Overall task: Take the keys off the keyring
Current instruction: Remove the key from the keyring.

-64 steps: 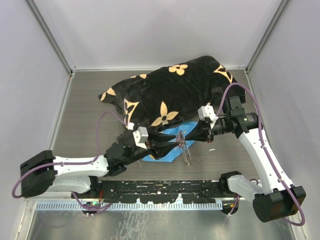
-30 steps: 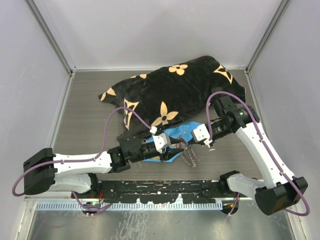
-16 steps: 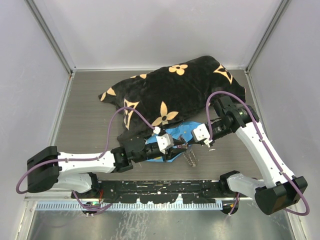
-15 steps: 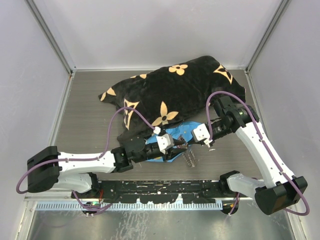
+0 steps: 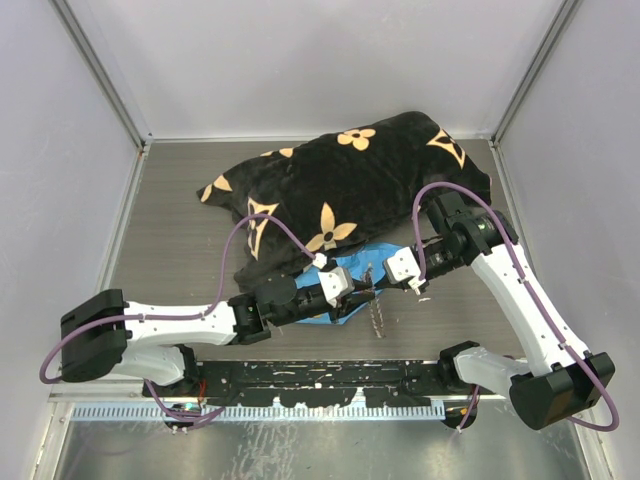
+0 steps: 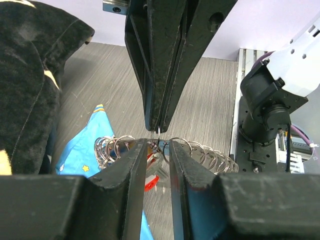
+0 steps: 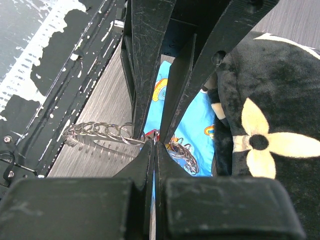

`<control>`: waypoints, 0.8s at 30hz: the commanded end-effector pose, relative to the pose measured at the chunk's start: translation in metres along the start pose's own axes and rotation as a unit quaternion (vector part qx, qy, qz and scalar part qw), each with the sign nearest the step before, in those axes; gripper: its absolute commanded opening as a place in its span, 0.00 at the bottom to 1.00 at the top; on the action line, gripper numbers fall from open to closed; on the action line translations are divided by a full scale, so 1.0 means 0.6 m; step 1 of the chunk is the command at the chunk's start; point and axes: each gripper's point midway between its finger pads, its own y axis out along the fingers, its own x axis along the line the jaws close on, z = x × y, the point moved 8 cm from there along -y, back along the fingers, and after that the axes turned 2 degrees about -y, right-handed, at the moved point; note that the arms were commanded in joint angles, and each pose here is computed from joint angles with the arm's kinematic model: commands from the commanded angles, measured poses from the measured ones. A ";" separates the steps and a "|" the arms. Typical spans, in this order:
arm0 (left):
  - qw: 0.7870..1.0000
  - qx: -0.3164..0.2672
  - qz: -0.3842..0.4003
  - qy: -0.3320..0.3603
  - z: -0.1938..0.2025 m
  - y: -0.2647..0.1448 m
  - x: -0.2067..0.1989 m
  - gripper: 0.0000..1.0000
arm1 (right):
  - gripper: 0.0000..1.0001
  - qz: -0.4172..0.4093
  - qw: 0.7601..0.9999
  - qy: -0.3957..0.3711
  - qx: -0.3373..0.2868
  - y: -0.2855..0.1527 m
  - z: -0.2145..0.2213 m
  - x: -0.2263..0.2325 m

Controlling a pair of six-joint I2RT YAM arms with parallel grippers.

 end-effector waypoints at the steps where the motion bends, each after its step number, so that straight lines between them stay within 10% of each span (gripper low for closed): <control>1: 0.998 -0.058 -0.011 0.014 -0.051 0.015 0.003 0.25 | 0.01 0.008 0.999 -0.015 -0.031 0.003 -0.016 -0.001; 19: 0.998 -0.057 -0.013 0.017 -0.054 0.011 0.002 0.00 | 0.02 0.010 0.999 -0.010 -0.035 0.003 -0.017 0.002; 24: 0.998 -0.067 -0.014 0.014 -0.057 0.004 0.002 0.00 | 0.21 0.024 0.998 0.017 -0.047 0.003 -0.017 0.002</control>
